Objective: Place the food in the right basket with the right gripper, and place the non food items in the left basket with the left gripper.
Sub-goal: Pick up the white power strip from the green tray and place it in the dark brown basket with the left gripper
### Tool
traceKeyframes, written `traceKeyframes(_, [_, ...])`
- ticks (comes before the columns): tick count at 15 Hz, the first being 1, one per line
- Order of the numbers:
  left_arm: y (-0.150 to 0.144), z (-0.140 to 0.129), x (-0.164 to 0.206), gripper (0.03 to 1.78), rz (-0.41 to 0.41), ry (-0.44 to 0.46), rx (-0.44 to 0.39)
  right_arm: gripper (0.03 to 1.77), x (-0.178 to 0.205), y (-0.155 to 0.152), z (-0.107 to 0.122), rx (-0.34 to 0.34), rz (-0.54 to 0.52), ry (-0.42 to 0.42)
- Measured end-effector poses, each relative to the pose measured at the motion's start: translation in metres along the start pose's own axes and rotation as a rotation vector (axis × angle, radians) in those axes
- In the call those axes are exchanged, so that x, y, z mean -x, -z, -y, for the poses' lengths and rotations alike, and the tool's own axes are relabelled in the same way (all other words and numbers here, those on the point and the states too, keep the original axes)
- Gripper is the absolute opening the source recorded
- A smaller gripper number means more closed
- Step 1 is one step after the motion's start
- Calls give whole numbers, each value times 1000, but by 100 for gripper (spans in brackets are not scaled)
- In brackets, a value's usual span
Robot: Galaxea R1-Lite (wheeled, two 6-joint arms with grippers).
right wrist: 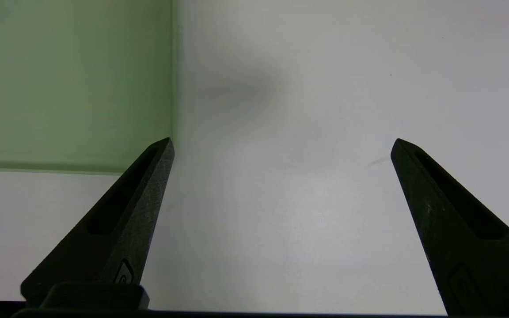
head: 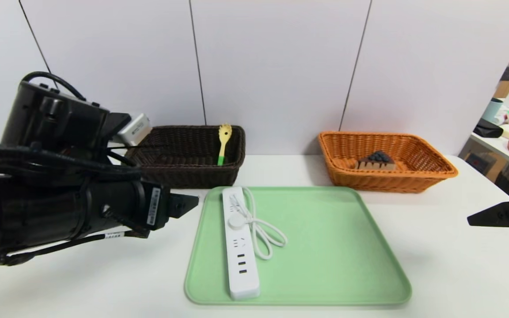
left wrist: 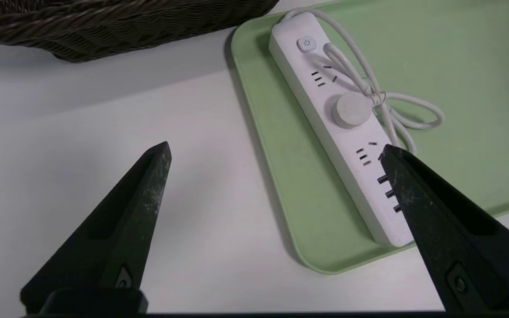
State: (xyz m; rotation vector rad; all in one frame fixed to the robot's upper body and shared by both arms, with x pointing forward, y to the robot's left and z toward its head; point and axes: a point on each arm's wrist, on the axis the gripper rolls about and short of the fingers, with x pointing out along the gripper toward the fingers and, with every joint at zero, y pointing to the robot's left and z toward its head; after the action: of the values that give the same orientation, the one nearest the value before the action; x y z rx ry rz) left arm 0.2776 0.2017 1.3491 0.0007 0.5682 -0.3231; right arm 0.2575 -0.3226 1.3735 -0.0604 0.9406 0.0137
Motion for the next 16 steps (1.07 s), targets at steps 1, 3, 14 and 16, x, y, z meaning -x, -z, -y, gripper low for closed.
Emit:
traceKeyframes(1, [-4, 5, -3, 169, -20, -4, -3, 170, 0, 0, 0, 1, -2, 2])
traceKeyframes(3, [-9, 13, -13, 169, -87, -19, -12, 170, -1, 2, 0, -1, -6, 5])
traceKeyframes(14, [-27, 58, -63, 169, -196, -13, -57, 170, -6, 12, 2, -4, -43, 12])
traceKeyframes(16, [-24, 64, -72, 169, -212, -14, -56, 170, -6, 13, 2, -5, -46, 12])
